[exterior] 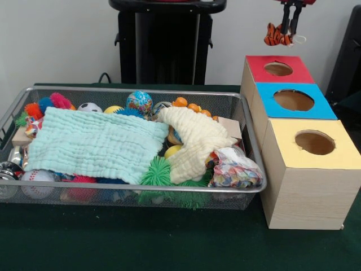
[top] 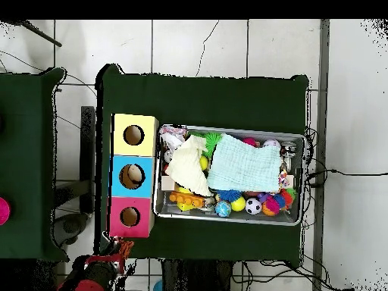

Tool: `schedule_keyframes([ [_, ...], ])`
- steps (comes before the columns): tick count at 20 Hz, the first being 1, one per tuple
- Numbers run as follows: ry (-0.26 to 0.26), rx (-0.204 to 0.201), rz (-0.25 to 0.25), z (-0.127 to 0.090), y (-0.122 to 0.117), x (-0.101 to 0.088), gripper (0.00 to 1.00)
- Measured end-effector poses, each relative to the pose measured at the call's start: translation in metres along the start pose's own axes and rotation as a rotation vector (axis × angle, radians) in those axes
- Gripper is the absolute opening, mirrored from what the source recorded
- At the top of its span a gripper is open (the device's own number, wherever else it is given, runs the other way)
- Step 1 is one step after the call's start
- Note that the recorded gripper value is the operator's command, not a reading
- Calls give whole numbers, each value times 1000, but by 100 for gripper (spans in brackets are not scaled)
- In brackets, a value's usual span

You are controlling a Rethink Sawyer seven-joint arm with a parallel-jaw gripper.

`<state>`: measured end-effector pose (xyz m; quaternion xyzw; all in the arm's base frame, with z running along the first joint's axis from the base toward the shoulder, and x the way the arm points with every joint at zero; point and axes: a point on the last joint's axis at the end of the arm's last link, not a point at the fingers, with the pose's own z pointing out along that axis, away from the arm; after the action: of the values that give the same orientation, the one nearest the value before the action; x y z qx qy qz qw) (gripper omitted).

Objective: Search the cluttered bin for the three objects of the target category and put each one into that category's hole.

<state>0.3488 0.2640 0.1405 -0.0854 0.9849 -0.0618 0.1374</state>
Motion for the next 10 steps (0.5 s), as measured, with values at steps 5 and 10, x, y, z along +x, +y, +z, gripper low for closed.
schedule_keyframes([
  [5, 0, 4, 17, 1, -7, -4, 0],
  [10, 1, -2, 24, -4, -7, -11, 0],
])
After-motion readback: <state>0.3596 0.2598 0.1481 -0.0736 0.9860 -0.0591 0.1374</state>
